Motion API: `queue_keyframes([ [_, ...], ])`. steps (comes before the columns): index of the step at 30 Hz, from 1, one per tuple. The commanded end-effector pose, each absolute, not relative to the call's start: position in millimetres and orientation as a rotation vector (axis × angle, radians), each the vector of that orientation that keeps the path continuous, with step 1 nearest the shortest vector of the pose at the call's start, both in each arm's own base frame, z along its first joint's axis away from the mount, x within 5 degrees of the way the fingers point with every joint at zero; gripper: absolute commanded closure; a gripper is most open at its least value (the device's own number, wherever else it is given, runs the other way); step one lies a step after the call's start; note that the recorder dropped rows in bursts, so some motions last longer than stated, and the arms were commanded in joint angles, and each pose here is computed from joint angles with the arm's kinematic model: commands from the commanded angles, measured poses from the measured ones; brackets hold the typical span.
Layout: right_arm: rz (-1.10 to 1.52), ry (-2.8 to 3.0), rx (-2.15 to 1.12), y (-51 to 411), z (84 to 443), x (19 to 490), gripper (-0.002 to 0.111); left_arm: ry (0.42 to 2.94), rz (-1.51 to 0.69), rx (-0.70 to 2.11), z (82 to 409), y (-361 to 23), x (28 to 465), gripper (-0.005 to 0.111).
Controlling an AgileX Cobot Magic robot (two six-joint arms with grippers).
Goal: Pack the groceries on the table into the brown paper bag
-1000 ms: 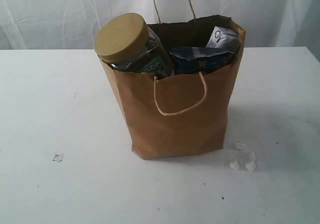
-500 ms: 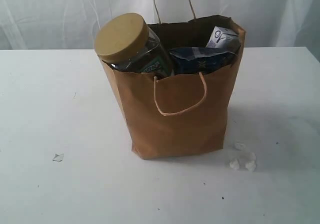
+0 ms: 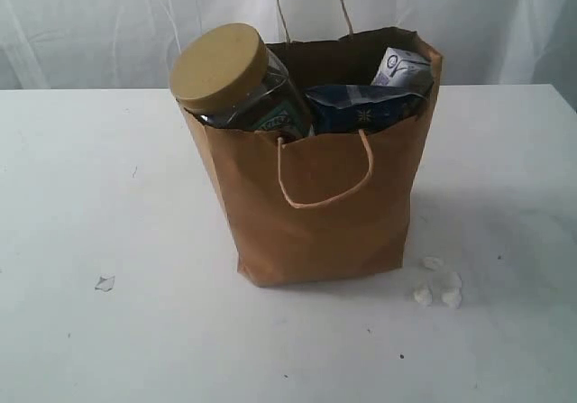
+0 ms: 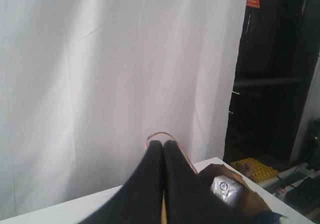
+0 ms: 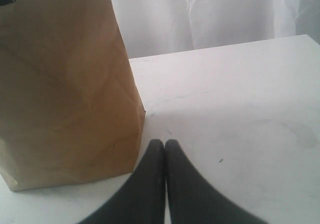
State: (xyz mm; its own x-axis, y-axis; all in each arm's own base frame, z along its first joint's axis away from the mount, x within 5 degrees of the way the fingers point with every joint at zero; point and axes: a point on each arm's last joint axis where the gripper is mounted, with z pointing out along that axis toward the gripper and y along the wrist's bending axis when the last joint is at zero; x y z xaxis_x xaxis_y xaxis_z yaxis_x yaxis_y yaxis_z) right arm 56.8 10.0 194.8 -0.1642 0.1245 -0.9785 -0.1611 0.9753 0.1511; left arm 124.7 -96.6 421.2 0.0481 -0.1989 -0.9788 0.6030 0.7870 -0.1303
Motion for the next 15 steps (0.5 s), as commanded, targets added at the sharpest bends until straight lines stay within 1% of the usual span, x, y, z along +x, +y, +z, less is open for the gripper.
queue_keyframes([
  [1,0.241,1.711,-0.030,10,194,57,0.108,1.381,-0.620,0.361,404,-80,106,0.107],
  [7,0.241,1.711,-0.030,10,194,57,0.108,1.427,-0.605,0.369,370,-71,95,0.107],
  [11,0.241,1.711,-0.030,10,194,57,0.108,1.448,-0.602,0.380,361,-71,95,0.107],
  [15,0.241,1.711,-0.030,10,194,57,0.108,1.453,-0.602,0.383,359,-72,95,0.107],
])
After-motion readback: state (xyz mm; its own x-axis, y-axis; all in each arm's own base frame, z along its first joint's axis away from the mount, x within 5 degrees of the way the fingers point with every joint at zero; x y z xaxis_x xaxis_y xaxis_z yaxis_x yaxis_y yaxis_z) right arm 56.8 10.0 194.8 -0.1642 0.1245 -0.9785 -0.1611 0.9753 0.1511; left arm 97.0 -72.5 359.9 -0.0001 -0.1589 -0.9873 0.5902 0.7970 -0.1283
